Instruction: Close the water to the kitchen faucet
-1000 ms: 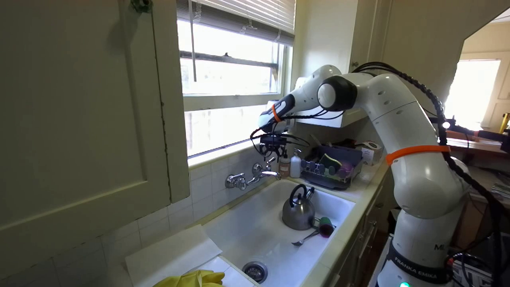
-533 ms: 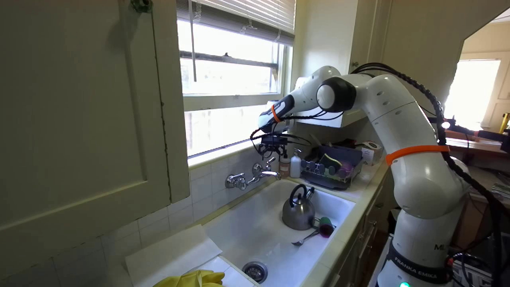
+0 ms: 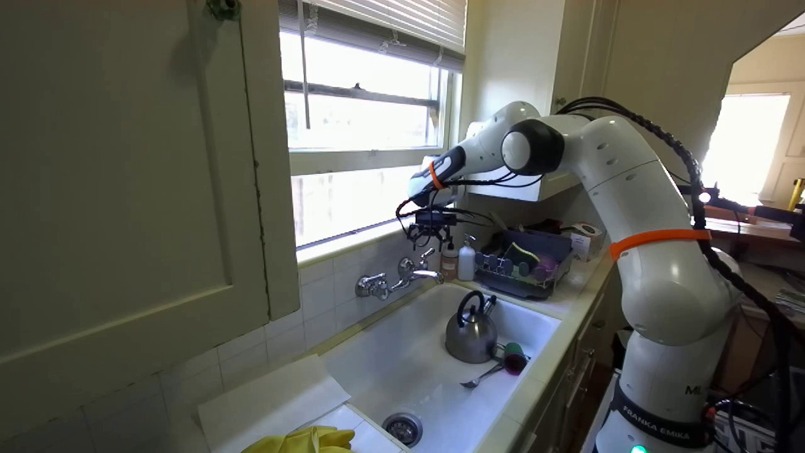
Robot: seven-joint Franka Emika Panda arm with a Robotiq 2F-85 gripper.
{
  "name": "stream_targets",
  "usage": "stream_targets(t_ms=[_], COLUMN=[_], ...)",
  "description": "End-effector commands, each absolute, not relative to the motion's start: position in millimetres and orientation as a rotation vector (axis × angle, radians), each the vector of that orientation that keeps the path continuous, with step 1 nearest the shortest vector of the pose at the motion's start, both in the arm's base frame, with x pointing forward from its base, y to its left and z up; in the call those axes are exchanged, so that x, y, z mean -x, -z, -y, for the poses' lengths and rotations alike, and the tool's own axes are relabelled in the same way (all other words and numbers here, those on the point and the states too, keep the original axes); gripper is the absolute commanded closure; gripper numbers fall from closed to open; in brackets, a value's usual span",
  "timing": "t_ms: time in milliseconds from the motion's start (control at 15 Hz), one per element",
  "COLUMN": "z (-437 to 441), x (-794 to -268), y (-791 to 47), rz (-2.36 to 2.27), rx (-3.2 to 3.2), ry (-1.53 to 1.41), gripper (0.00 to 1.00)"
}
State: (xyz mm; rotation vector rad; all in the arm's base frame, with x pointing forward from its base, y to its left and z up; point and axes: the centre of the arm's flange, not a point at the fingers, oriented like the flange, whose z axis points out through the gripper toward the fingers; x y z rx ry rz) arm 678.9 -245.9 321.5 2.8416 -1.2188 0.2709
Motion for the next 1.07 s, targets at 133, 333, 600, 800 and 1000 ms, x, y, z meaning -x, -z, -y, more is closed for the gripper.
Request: stream_targets(t_ms=[133,333,600,800,1000], z=[241.6,231.2,208.5,189.9,172.1], x=[-647.1,-630.4,-608.3,-595.7,-585.5], y=[-352.5,-370.2,-391.2,-401.7,-408.6], rz=[1.026,0.946,0.785,0.652,0.541], rx=[-2.959,-3.002,-3.081,-3.113,-3.138], ry=[-0.280,-0.265,-0.251,-0.252,-0.232], gripper=[0.00,0.00,0.00,0.00,0.00])
